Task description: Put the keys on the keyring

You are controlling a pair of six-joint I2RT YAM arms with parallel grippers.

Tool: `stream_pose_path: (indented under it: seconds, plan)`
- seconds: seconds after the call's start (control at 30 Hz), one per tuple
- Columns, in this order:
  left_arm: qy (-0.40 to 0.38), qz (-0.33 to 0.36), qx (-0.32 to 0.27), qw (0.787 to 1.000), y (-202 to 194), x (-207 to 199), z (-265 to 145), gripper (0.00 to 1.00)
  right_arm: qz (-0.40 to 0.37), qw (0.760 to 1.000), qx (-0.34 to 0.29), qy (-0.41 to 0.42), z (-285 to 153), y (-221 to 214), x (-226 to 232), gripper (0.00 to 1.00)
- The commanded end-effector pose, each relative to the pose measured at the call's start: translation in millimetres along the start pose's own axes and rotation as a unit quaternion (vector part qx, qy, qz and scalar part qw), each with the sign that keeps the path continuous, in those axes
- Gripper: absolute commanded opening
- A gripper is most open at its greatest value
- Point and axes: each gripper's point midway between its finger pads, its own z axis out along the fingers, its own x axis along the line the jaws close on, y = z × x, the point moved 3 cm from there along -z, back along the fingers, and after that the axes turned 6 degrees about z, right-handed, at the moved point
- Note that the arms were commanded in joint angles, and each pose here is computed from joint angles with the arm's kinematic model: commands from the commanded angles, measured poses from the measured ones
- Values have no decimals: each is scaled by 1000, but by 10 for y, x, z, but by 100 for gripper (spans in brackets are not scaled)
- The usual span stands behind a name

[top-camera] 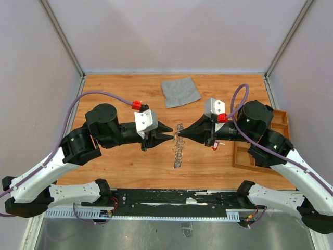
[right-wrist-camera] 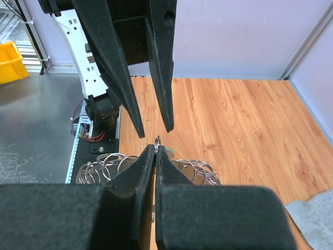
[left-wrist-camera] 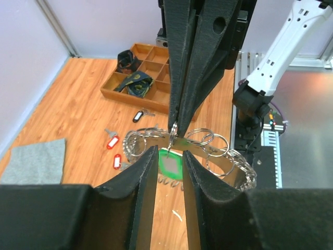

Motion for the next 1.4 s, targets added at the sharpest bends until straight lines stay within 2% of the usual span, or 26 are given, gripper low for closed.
stream_pose_path:
  seconds: [0.0, 0.13, 0.33, 0.67, 1.37]
  plan:
    - [-10, -7, -35, 999, 106, -30, 19, 31, -18, 998, -50, 14, 19, 222, 62, 1]
    - [-11, -9, -40, 999, 105, -40, 25, 31, -18, 998, -57, 16, 22, 253, 69, 1]
    - [-9, -8, -38, 999, 89, -33, 35, 26, -16, 998, -61, 20, 17, 266, 88, 1]
    - [-5, -7, -37, 999, 85, -20, 38, 1, -15, 997, -70, 24, 10, 285, 108, 1]
    - [20, -10, -44, 999, 96, 49, 41, 1, -35, 985, -168, -15, -117, 551, 86, 1]
